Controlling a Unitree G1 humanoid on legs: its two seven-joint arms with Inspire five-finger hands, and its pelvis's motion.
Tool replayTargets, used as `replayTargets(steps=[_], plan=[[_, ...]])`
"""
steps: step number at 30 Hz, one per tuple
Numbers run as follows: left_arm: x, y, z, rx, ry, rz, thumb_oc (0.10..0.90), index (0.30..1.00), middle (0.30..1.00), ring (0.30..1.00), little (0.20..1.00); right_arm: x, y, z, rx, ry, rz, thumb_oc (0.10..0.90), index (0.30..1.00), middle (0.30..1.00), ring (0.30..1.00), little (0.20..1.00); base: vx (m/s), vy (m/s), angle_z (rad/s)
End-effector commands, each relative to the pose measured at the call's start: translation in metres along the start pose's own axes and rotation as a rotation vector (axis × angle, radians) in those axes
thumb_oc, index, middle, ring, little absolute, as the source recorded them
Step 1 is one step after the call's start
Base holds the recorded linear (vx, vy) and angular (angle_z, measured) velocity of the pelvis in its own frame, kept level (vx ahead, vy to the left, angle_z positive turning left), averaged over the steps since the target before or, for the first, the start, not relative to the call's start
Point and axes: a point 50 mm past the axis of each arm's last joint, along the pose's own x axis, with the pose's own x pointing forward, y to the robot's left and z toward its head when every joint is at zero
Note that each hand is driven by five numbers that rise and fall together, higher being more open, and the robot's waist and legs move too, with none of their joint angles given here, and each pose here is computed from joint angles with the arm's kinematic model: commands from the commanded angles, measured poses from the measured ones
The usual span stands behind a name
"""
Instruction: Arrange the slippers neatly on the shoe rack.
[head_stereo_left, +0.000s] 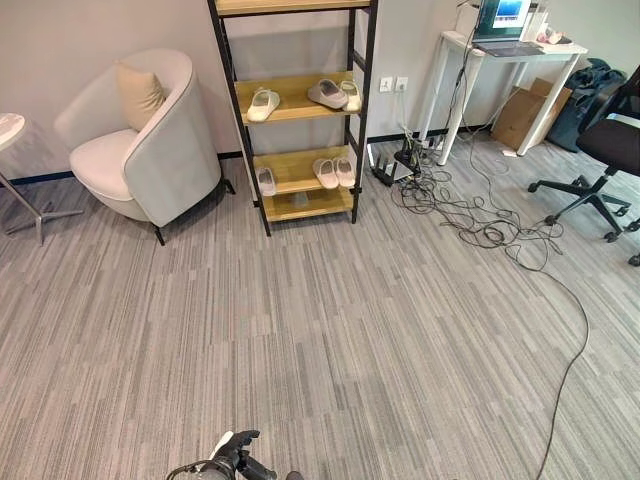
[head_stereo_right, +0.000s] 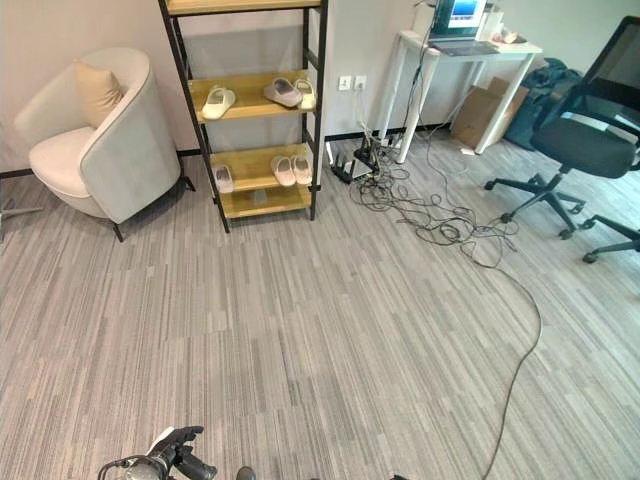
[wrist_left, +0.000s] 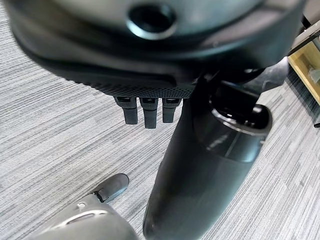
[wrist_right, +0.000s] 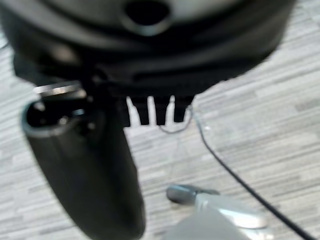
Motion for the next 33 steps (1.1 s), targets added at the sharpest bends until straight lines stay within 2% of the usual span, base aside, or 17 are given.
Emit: replayTargets(steps=[1,13,19,33], plan=[[0.006,0.002,0.032,0.041,-0.1,0.023,0.8,0.9,0.9,0.9,0.9,-0.001,-0.008,0.0,-0.009,-0.016,-0.023,0.8,0.9,0.9,0.9,0.9,0.0,0.0,0.0],[0.006,0.005,0.033,0.013,-0.101,0.026,0.8,0.9,0.9,0.9,0.9,0.002,-0.006,0.015,-0.072,-0.059,-0.001,0.8,0.9,0.9,0.9,0.9,0.01,-0.074,-0.09],[0.006,0.005,0.038,0.025,-0.118,0.028,0.8,0.9,0.9,0.9,0.9,0.002,-0.017,0.022,-0.067,-0.085,-0.029,0.8,0.9,0.9,0.9,0.9,0.05,-0.077,-0.21],[0.004,0.001,0.016,0.005,-0.052,0.019,0.8,0.9,0.9,0.9,0.9,0.003,-0.01,0.022,-0.151,-0.071,-0.005,0.8,0.9,0.9,0.9,0.9,0.29,0.077,-0.07]])
